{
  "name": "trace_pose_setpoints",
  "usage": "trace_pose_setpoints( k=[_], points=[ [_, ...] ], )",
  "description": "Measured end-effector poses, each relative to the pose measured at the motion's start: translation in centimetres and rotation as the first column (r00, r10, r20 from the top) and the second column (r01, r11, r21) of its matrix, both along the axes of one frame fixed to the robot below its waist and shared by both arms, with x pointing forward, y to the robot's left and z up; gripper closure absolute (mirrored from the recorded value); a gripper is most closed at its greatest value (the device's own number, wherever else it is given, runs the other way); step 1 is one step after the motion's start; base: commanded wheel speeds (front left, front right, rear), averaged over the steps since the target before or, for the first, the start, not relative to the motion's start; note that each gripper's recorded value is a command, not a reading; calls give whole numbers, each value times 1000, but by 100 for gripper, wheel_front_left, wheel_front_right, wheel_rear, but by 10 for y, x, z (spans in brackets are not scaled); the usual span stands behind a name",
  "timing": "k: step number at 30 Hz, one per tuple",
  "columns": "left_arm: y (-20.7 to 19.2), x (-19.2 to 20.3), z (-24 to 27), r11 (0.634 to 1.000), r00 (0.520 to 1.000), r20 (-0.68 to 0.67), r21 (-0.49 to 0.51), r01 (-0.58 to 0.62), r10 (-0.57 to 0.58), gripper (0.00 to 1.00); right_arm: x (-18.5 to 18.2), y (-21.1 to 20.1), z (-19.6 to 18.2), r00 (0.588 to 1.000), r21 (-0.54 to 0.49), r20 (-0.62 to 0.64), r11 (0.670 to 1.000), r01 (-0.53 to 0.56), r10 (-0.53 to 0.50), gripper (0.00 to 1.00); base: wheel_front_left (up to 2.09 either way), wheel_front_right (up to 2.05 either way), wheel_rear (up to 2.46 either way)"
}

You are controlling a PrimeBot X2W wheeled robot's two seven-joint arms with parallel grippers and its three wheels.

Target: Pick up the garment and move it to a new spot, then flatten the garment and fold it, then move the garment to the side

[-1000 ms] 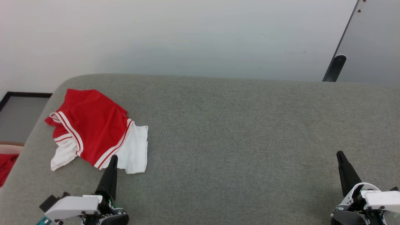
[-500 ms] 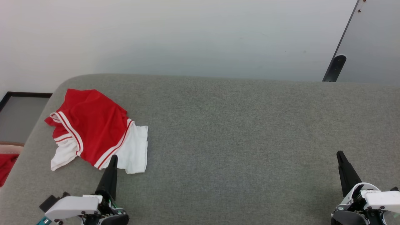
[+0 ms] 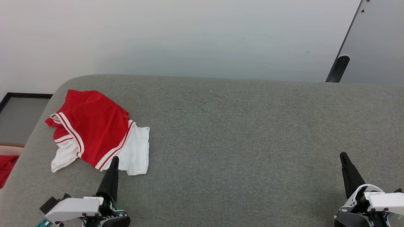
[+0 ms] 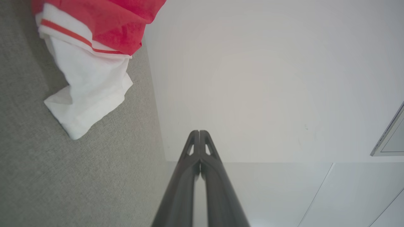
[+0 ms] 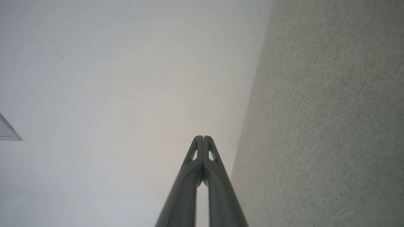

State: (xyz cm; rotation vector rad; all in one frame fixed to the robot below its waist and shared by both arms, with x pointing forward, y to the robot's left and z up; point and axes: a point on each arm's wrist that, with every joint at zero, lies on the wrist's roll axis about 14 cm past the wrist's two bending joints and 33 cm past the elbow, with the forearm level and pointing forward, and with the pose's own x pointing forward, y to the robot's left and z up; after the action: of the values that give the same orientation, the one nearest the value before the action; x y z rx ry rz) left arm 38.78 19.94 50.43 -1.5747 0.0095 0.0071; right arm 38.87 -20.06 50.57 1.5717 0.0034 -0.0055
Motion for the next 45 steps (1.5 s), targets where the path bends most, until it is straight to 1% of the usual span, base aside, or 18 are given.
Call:
trace_pose_setpoints(
  k=[20, 21, 23, 24, 25, 27, 34, 40, 45],
  points=[
    [0, 0, 0, 1000, 1000, 0, 0, 0, 0, 100, 0, 0, 0, 1000, 0, 0, 1000, 0, 0, 100, 0, 0, 0],
    [0, -1, -2, 1000, 1000, -5, -1, 0, 0, 0, 0, 0, -1, 1000, 0, -4, 1000, 1, -1, 0, 0, 0, 0],
    [-1, -5, -12, 1000, 999, -37, -7, -2, 1, 0, -4, -1, -11, 999, 3, -32, 1000, 3, -3, 0, 0, 0, 0],
    [-2, -8, -19, 1000, 998, -56, -11, -2, 2, 100, -7, -1, -17, 999, 5, -51, 1000, 5, -4, 100, 0, 0, 0],
    [-3, -11, -25, 1000, 997, -75, -15, -3, 2, 0, -10, -1, -23, 998, 7, -69, 1000, 6, -6, 0, 0, 0, 0],
    [-2, -16, -31, 1000, 996, -94, -16, -10, 8, 0, -14, -2, -30, 996, 8, -88, 1000, 10, -9, 0, 0, 0, 0],
    [3, -14, -24, 999, 997, -72, 25, -33, 35, 0, -13, -5, -24, 997, -21, -73, 999, 26, -28, 0, 0, 0, 0],
    [10, -17, -23, 991, 996, -71, 123, -43, 52, 0, -13, -7, -23, 997, -113, -73, 993, 24, -32, 0, 0, 0, 0],
    [13, -16, -21, 975, 996, -68, 219, -45, 61, 0, -13, -11, -21, 997, -216, -70, 976, 17, -33, 0, 0, 0, 0]
  ],
)
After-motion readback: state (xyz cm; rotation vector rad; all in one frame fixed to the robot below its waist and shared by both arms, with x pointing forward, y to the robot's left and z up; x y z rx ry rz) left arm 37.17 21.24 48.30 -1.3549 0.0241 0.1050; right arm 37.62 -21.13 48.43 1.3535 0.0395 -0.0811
